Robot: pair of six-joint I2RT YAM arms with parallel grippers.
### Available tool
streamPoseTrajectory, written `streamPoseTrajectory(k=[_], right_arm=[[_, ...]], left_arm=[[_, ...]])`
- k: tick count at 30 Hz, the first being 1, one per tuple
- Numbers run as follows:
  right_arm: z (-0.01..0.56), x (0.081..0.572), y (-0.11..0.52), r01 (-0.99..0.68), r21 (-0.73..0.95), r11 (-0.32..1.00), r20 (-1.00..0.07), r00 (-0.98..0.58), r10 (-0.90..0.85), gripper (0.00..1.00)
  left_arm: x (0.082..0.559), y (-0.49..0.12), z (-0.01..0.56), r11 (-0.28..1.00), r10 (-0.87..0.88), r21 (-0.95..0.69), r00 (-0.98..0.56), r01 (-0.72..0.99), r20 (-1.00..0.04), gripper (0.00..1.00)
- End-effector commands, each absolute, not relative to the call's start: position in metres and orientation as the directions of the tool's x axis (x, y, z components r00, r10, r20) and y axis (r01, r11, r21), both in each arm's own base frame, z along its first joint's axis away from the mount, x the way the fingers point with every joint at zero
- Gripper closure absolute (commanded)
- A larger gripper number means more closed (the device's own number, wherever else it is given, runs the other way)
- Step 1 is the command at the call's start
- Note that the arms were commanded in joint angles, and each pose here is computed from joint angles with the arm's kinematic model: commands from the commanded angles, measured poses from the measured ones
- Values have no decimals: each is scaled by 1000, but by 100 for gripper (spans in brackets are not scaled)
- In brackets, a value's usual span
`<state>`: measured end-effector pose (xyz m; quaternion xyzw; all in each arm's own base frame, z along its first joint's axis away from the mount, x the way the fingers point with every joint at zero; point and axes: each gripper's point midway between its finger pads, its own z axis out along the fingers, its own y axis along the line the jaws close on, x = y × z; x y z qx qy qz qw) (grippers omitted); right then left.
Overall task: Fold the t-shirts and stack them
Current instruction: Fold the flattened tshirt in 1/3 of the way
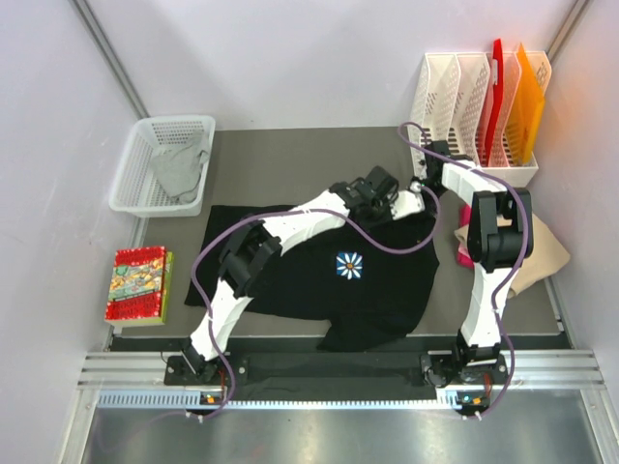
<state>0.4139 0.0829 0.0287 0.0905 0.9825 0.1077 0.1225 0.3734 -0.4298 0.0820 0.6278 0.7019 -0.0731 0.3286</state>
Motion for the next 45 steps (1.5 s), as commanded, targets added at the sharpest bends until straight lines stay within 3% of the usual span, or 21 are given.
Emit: streamPoseTrajectory(k=[1, 8, 14, 18, 19, 22, 31, 45], right_arm=[[49, 421, 88, 138, 273, 952, -268, -940, 213, 68], [49, 418, 88, 133, 273, 953, -268, -941, 208, 69], [49, 420, 88, 134, 275, 952, -269, -940, 210, 69], [46, 422, 89, 135, 275, 952, -263, -942, 209, 68], [46, 423, 89, 135, 278, 951, -264, -941, 211, 67], [46, 425, 90, 137, 283, 949, -265, -940, 215, 66], [44, 423, 89, 136, 281, 950, -260, -942, 212, 66], [45, 422, 91, 138, 288, 948, -254, -943, 214, 67]], left_arm=[[417, -424, 99, 284, 805, 367, -13, 885, -593, 77], [437, -419, 86, 358, 805, 399, -62, 844, -591, 80], [401, -408, 129, 292, 786, 335, -25, 896, -618, 76], [358, -400, 154, 225, 758, 222, -28, 949, -651, 63], [344, -400, 156, 201, 747, 176, -34, 964, -664, 55], [324, -399, 143, 174, 756, 113, -59, 978, -652, 44], [323, -410, 88, 178, 793, 62, -106, 982, -600, 34], [346, -431, 56, 199, 805, 121, -91, 973, -586, 39]])
